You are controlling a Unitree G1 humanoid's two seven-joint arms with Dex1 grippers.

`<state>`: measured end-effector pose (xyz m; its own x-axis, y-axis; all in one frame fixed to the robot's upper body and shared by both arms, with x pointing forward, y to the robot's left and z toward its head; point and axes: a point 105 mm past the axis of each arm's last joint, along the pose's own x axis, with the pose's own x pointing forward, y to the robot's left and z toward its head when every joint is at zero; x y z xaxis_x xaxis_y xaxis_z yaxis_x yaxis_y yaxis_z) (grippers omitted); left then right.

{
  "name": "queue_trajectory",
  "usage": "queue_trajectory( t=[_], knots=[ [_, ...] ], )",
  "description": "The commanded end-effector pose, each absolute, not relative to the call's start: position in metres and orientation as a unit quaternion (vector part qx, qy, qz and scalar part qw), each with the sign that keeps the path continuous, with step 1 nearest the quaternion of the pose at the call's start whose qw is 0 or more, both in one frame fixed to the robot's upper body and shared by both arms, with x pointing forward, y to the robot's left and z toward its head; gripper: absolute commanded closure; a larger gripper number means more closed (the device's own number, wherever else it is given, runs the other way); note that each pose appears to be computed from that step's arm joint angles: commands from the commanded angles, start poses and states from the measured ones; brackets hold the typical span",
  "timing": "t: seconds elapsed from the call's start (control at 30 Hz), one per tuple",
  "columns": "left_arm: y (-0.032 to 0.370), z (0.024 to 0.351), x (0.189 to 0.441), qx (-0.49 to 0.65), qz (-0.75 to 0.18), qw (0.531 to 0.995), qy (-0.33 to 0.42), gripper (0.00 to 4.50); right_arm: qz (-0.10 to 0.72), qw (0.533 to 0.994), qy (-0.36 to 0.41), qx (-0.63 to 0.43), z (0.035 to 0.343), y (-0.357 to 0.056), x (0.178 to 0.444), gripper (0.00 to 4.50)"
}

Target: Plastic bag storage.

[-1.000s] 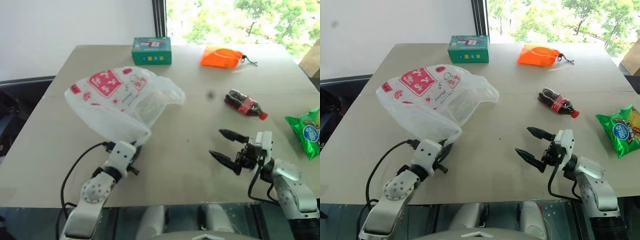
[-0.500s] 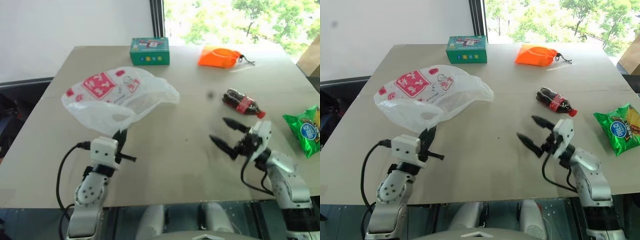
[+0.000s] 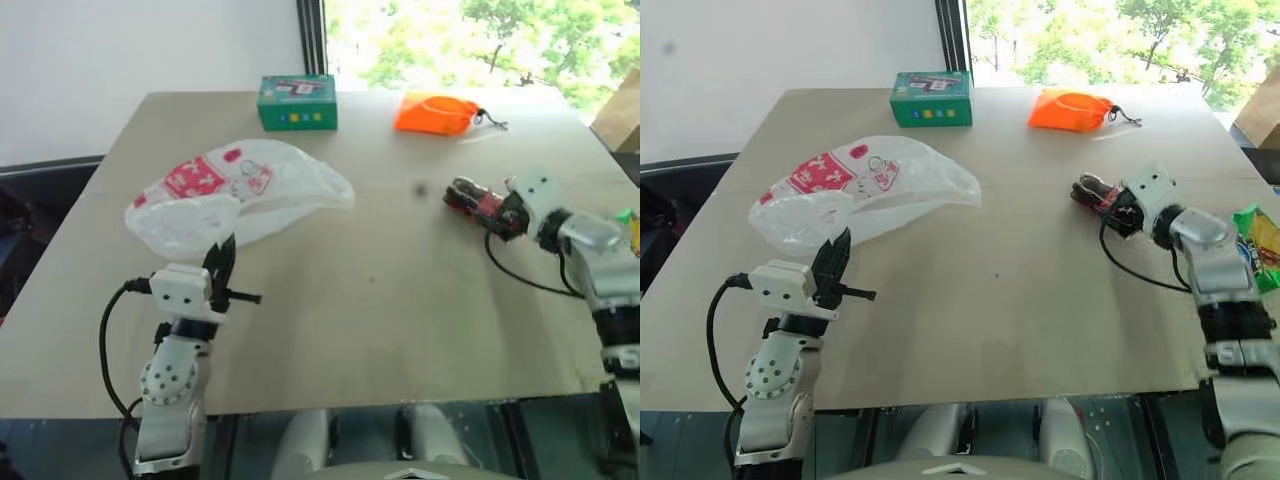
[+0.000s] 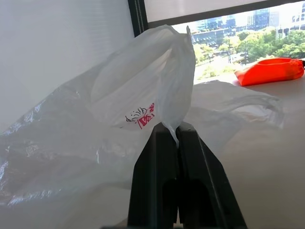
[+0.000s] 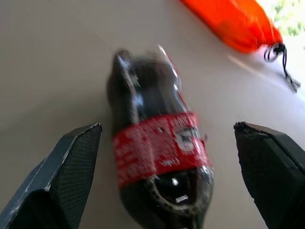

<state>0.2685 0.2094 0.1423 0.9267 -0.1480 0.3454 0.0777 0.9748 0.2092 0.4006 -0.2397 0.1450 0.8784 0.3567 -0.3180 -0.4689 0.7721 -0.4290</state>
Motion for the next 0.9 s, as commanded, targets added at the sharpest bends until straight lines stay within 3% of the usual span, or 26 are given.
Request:
queue_trajectory(
  t=[0.03, 0.23, 0.4, 0.53, 0.7, 0.9],
  knots=[
    [0.207, 0.148, 0.267, 0.079, -0.064, 0.975, -0.198, 4.48, 0.247, 0.929, 0.163, -0.222, 0.136, -0.24, 0.406, 0.0],
    [0.206, 0.141, 0.262, 0.045, -0.072, 0.979, -0.187, 4.48, 0.274, 0.919, 0.19, -0.213, 0.131, -0.232, 0.418, 0.0],
    [0.206, 0.141, 0.256, 0.032, -0.067, 0.98, -0.185, 4.5, 0.308, 0.911, 0.163, -0.219, 0.138, -0.216, 0.421, 1.43],
    [0.202, 0.142, 0.255, 0.016, -0.075, 0.98, -0.186, 4.5, 0.404, 0.888, 0.102, -0.197, 0.16, -0.172, 0.412, 1.43],
    [0.195, 0.145, 0.253, -0.003, -0.1, 0.977, -0.187, 4.5, 0.55, 0.81, 0.061, -0.196, 0.174, -0.1, 0.375, 1.43],
    [0.184, 0.138, 0.248, 0.006, -0.139, 0.975, -0.172, 4.5, 0.587, 0.785, 0.011, -0.196, 0.194, -0.023, 0.367, 1.43]
  ],
)
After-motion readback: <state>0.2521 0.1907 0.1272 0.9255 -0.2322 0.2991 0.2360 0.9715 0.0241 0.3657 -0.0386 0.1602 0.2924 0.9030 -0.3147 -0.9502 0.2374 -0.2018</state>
